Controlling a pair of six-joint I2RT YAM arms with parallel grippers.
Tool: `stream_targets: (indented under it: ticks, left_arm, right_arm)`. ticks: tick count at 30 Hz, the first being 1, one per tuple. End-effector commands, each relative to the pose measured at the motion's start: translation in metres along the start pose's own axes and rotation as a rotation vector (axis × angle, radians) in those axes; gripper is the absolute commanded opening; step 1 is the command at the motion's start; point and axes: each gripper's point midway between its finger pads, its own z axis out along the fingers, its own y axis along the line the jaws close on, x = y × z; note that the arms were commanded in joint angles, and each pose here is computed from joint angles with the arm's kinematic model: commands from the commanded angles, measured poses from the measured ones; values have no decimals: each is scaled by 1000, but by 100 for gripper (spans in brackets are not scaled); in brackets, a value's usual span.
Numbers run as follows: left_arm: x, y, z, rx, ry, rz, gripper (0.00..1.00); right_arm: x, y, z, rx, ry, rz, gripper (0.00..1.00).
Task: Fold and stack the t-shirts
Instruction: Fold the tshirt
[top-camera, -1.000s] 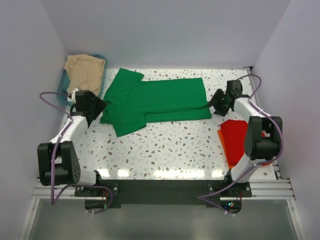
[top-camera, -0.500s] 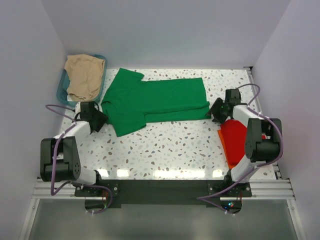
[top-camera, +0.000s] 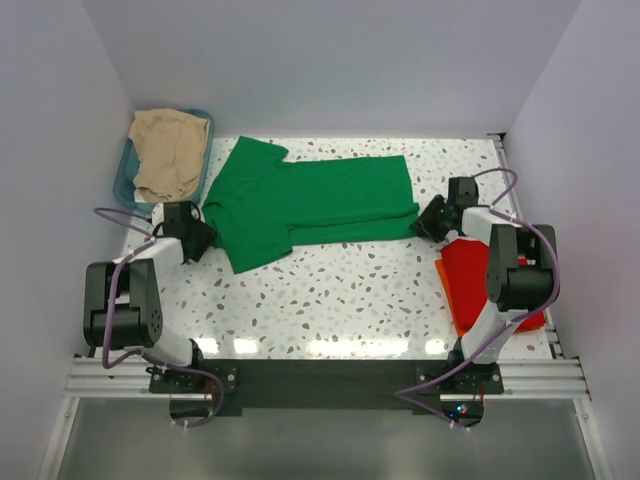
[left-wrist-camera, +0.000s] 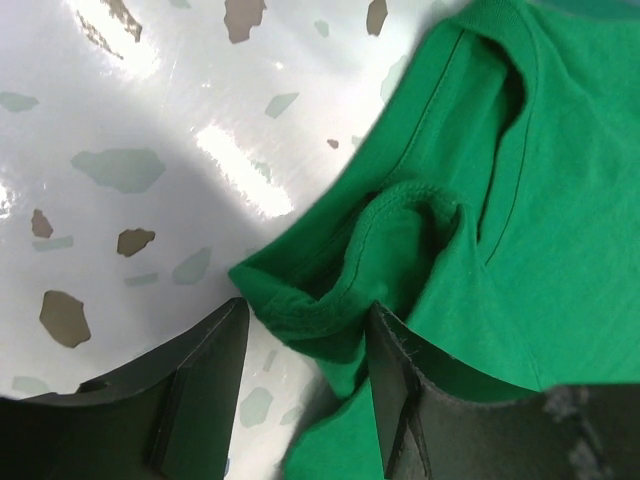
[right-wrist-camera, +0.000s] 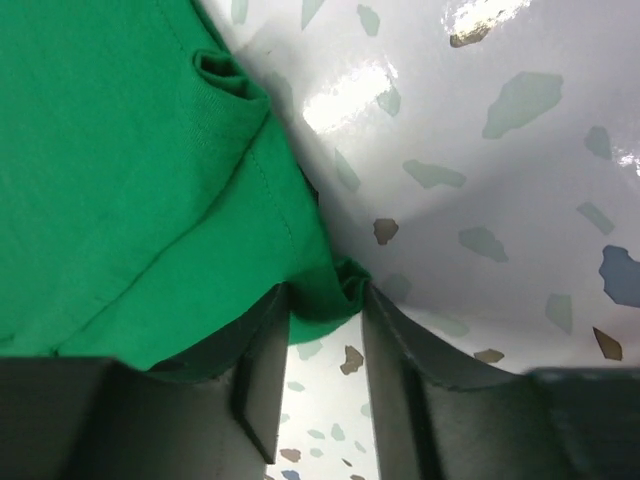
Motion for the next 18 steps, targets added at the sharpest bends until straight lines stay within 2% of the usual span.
stream_targets:
  ticks: [1, 2, 3, 4, 5, 6, 7, 9, 18]
  left_arm:
    - [-18, -8, 7, -2, -62, -3, 51]
    - [-19, -9, 7, 0, -64, -1, 49]
    - [-19, -10, 8, 1, -65, 1, 46]
    - [-22, -12, 7, 2, -74, 2, 38]
    - [-22, -11, 7, -3, -72, 6, 31]
    - [-25, -12, 6, -3, -77, 10, 24]
    - [-28, -14, 5, -5, -86, 13, 11]
    - [-31, -12, 0, -21, -88, 24, 1]
    - [-36, 17, -28, -131, -129, 60, 0]
  right_arm:
    - [-11, 4, 8, 0, -27, 12, 37]
    - [-12, 5, 8, -1, -26, 13, 32]
    - [-11, 5, 8, 1, -23, 14, 21]
    - [-12, 5, 7, 1, -23, 13, 17]
    - [-11, 5, 7, 2, -22, 11, 8]
    - [-11, 5, 4, 3, -20, 12, 4]
    - [-10, 6, 2, 3, -15, 9, 1]
    - [-11, 5, -6, 12, -18, -4, 0]
    - [3, -17, -39, 40, -11, -22, 0]
